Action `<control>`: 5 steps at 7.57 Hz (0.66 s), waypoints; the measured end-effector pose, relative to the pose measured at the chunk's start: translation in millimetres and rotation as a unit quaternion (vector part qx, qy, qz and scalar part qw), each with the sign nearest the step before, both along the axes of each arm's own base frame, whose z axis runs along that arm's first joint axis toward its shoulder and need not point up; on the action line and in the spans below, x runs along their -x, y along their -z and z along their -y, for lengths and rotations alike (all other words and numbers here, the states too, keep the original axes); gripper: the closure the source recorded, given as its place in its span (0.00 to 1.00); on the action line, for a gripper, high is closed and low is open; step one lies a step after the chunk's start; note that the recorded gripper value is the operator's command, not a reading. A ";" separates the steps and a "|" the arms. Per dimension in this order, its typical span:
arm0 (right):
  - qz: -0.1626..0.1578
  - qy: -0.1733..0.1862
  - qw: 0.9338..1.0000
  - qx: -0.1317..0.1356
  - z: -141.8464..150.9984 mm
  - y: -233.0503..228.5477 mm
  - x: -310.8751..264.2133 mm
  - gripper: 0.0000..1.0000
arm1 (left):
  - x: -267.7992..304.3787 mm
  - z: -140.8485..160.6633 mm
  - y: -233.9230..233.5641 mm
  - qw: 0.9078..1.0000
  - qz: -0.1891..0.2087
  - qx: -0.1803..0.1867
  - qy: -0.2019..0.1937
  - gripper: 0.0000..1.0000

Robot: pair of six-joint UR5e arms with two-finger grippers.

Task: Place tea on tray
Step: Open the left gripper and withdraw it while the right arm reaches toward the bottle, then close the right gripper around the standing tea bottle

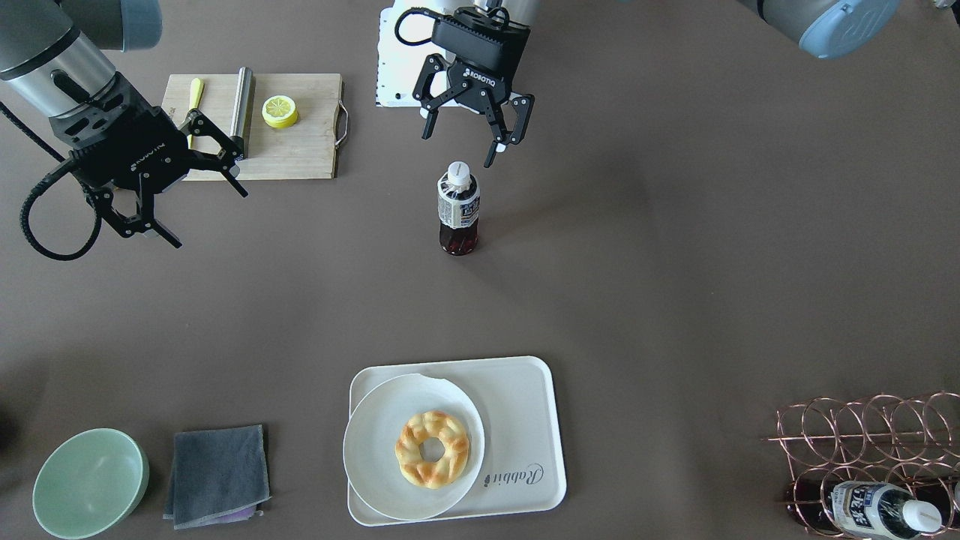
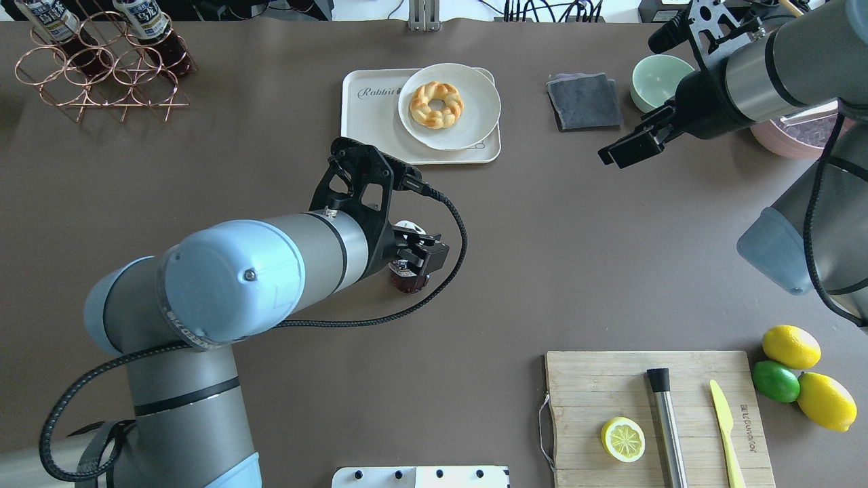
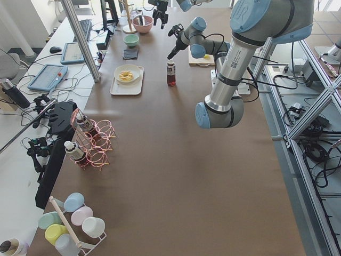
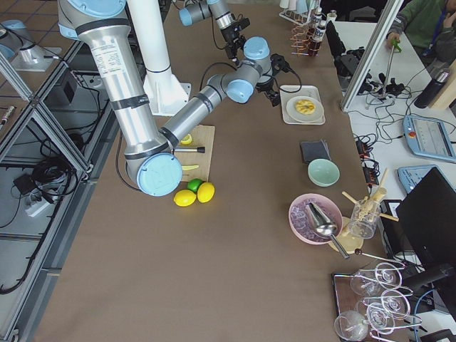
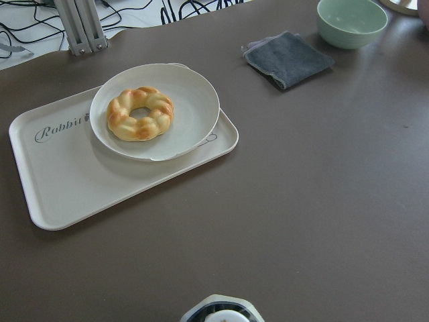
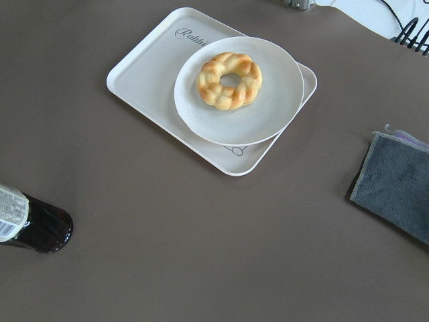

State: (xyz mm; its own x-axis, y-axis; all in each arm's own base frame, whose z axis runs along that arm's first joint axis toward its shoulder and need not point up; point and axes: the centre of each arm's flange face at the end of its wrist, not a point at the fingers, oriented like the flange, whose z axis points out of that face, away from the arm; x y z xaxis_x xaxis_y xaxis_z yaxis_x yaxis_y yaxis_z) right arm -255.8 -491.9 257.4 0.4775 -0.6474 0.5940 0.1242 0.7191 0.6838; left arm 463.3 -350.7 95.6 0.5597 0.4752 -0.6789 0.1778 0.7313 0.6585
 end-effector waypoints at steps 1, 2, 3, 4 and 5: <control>0.004 -0.006 1.000 0.002 -2.5 11.3 14.5 0.00 | 24.2 14.8 -4.2 1.000 -0.012 0.021 -0.013 0.03; 0.011 -0.015 1.000 0.001 -7.9 29.5 38.4 0.00 | 58.5 40.3 -23.1 0.998 -0.017 0.061 -0.031 0.03; 0.018 -0.023 1.000 0.001 -16.2 48.5 64.9 0.00 | 107.4 73.8 -55.1 0.992 -0.017 0.114 -0.051 0.03; 0.027 -0.030 0.999 0.000 -27.2 68.2 89.6 0.00 | 165.9 103.2 -93.2 0.984 -0.019 0.165 -0.061 0.02; 0.036 -0.039 0.999 -0.004 -39.7 85.5 111.6 0.01 | 215.9 119.8 -133.7 0.981 -0.005 0.181 -0.062 0.02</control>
State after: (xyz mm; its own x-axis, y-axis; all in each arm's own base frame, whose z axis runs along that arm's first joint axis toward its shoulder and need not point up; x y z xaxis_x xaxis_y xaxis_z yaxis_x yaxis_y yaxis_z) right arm -367.4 -452.3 171.9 0.4831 -0.6143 0.6239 0.0184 0.7195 0.6942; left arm 247.4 -470.5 229.3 0.5058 0.2659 -0.8206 0.0773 0.9335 0.3501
